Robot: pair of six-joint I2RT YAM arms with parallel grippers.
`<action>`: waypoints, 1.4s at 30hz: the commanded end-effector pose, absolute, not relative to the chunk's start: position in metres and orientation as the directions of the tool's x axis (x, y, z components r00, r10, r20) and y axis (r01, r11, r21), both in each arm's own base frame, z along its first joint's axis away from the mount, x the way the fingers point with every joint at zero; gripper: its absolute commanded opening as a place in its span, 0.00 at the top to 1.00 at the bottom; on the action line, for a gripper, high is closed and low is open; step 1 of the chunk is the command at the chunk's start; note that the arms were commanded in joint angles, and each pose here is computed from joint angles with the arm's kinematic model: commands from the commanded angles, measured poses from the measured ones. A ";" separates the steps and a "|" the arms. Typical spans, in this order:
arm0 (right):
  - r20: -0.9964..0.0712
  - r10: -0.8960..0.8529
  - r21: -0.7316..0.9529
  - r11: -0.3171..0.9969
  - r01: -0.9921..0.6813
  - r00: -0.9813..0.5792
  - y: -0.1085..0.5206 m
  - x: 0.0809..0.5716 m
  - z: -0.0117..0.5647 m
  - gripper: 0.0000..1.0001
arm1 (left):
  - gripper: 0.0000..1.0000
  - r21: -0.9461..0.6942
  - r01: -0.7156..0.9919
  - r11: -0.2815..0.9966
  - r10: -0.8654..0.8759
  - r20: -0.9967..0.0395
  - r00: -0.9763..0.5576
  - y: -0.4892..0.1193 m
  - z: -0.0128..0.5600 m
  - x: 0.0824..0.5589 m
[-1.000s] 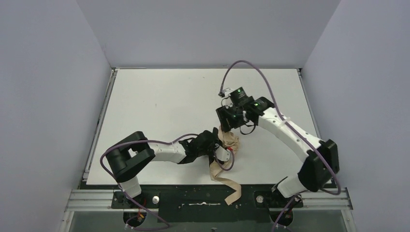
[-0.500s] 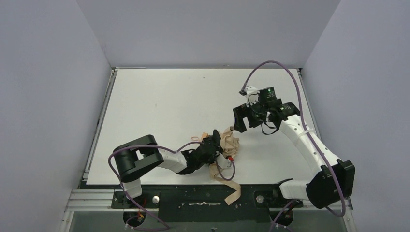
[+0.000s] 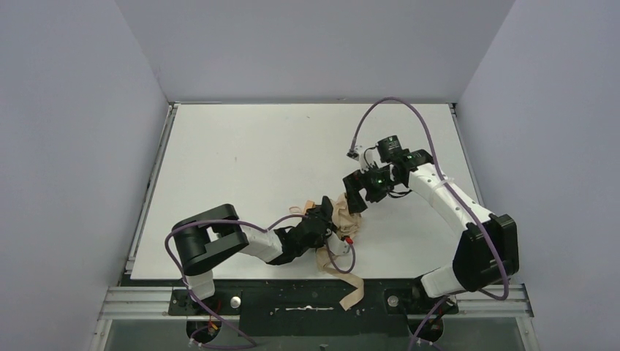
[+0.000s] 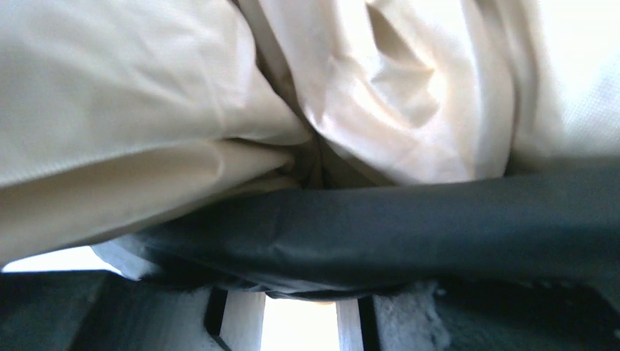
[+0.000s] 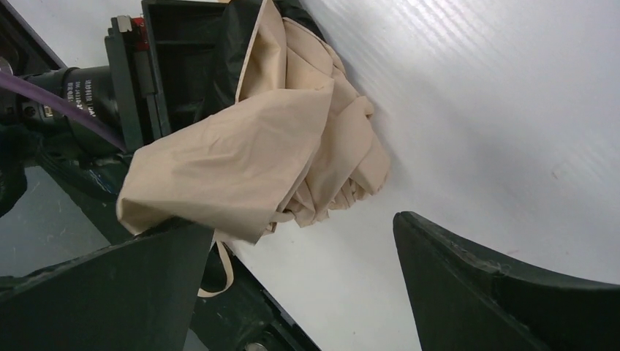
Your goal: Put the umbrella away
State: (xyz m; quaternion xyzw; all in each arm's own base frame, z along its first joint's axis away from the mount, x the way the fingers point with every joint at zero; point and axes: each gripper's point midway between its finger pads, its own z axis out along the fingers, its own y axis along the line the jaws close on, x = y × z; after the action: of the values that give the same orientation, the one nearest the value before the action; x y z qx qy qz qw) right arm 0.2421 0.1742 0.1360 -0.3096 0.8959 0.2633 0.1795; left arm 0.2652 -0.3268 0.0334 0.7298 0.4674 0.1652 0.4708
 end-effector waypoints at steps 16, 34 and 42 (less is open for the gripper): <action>-0.316 -0.626 0.433 0.573 -0.695 -0.713 0.226 0.242 0.047 0.06 | 1.00 0.838 0.518 -0.174 0.858 -0.129 0.497 -0.314 0.023 0.263; -0.297 -0.609 0.311 0.666 -0.678 -0.735 0.221 0.247 0.011 0.61 | 0.77 0.689 0.715 0.119 0.854 -0.438 0.280 -0.321 0.060 0.252; -0.391 -0.610 0.175 0.686 -0.707 -0.689 0.213 0.273 0.019 0.71 | 0.30 0.639 0.731 0.237 0.786 -0.569 0.242 -0.314 0.097 0.237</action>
State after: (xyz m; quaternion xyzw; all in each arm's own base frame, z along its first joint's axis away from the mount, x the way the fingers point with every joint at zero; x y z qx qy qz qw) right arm 0.2303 0.2320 0.0279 -0.3608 0.8961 0.2497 0.0670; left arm 0.2466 -0.3034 0.0605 0.6628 0.5962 0.0879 0.4445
